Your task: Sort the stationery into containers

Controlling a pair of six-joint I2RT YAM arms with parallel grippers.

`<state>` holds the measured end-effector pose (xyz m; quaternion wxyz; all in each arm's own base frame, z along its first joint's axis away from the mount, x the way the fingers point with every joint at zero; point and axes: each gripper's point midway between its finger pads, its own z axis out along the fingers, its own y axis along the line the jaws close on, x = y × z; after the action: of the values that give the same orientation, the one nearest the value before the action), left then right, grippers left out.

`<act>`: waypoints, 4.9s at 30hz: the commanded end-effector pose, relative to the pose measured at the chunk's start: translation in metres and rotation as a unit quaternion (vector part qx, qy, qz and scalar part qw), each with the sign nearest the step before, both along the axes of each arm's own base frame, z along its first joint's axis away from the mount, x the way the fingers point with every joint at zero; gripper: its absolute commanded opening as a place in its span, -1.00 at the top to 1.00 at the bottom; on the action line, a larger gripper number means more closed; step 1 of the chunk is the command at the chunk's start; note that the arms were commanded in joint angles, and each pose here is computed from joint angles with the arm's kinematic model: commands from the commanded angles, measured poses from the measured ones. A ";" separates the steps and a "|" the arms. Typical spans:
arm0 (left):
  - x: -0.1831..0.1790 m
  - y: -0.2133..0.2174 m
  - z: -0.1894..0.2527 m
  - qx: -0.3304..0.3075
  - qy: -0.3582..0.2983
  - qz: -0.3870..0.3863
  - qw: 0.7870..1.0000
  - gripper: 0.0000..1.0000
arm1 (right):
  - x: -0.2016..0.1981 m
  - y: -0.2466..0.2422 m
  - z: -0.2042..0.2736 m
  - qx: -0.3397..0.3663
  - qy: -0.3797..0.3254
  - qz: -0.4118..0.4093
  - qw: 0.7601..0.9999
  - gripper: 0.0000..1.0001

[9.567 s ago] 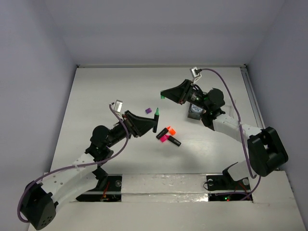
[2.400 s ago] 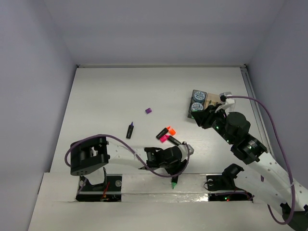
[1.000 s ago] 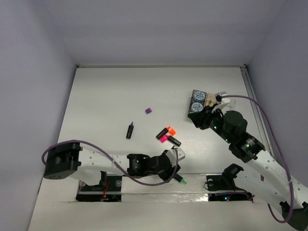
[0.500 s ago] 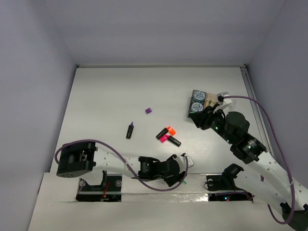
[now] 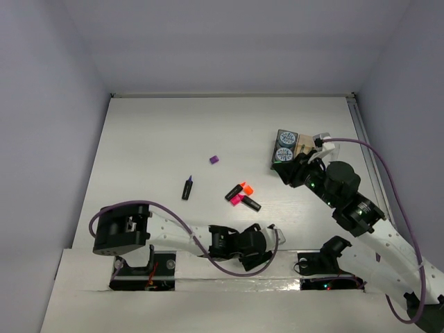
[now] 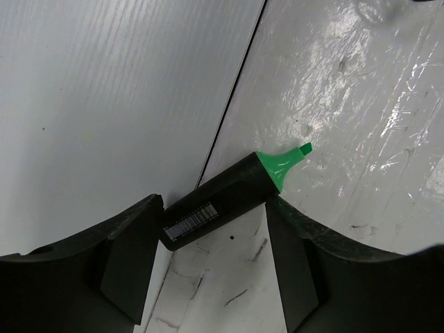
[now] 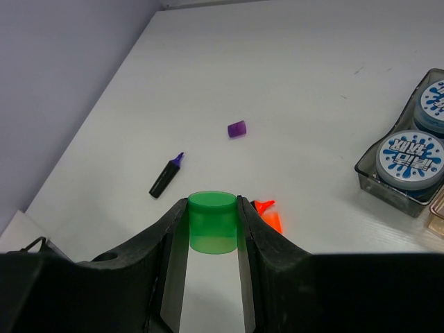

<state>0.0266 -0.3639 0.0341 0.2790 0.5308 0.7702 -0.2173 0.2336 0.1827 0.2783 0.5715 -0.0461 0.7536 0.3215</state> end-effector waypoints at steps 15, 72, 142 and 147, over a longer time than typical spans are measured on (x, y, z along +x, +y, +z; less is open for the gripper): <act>0.036 0.004 -0.032 0.087 -0.023 0.081 0.993 0.23 | -0.004 -0.003 0.019 0.005 -0.026 0.006 1.000 0.61; 0.030 0.061 -0.062 0.143 0.054 0.227 0.962 0.08 | 0.001 0.002 0.013 0.003 -0.026 0.011 1.000 0.61; 0.113 0.040 0.270 -0.619 0.162 0.090 0.763 0.97 | -0.023 0.072 0.108 0.284 -0.141 0.203 0.926 0.61; 0.108 0.051 0.283 -0.646 0.161 0.074 0.743 0.97 | -0.029 0.077 0.106 0.298 -0.133 0.229 0.917 0.61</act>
<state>0.1511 -0.3264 0.2749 0.4270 0.1109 0.5927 -0.6739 0.2179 0.2610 0.3647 0.5617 -0.0697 0.5548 0.6098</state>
